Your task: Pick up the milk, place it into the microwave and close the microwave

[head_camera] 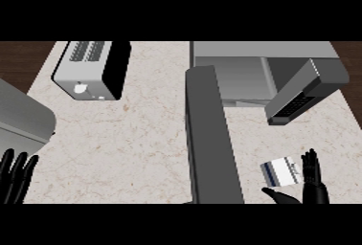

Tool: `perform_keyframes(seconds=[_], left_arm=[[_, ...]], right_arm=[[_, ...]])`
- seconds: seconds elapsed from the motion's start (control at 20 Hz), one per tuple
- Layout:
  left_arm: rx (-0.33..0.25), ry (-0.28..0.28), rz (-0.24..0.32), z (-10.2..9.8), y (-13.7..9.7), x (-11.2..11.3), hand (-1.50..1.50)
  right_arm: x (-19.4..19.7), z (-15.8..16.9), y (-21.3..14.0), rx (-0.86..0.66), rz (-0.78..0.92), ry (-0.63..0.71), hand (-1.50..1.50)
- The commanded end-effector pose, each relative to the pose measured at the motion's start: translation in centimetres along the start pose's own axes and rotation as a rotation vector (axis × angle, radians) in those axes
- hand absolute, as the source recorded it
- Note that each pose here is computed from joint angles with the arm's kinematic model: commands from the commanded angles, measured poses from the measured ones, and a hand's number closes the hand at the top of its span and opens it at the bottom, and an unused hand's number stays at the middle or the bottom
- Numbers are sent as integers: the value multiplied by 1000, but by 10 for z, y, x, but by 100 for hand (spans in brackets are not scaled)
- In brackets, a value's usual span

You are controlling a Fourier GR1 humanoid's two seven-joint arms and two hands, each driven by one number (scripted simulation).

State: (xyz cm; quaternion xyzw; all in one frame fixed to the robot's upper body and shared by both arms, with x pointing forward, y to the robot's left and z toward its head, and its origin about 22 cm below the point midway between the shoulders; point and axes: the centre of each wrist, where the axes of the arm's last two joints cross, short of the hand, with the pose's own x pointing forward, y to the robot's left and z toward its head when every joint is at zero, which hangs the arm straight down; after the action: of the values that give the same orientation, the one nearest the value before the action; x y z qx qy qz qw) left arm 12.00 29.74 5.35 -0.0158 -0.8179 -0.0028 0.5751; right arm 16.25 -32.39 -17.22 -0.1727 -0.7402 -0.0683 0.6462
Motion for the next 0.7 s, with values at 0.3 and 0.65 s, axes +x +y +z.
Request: perform_keyframes(seconds=[0.3,0.65], left_arm=[[3,8,1,7,-3,-8,-150],[4,-9,10,-3,7,-12,-150]], right_arm=[[-12,14,-1,-33,-185,-74,150],[-5,-16,-6,-53,-286,-153,150]])
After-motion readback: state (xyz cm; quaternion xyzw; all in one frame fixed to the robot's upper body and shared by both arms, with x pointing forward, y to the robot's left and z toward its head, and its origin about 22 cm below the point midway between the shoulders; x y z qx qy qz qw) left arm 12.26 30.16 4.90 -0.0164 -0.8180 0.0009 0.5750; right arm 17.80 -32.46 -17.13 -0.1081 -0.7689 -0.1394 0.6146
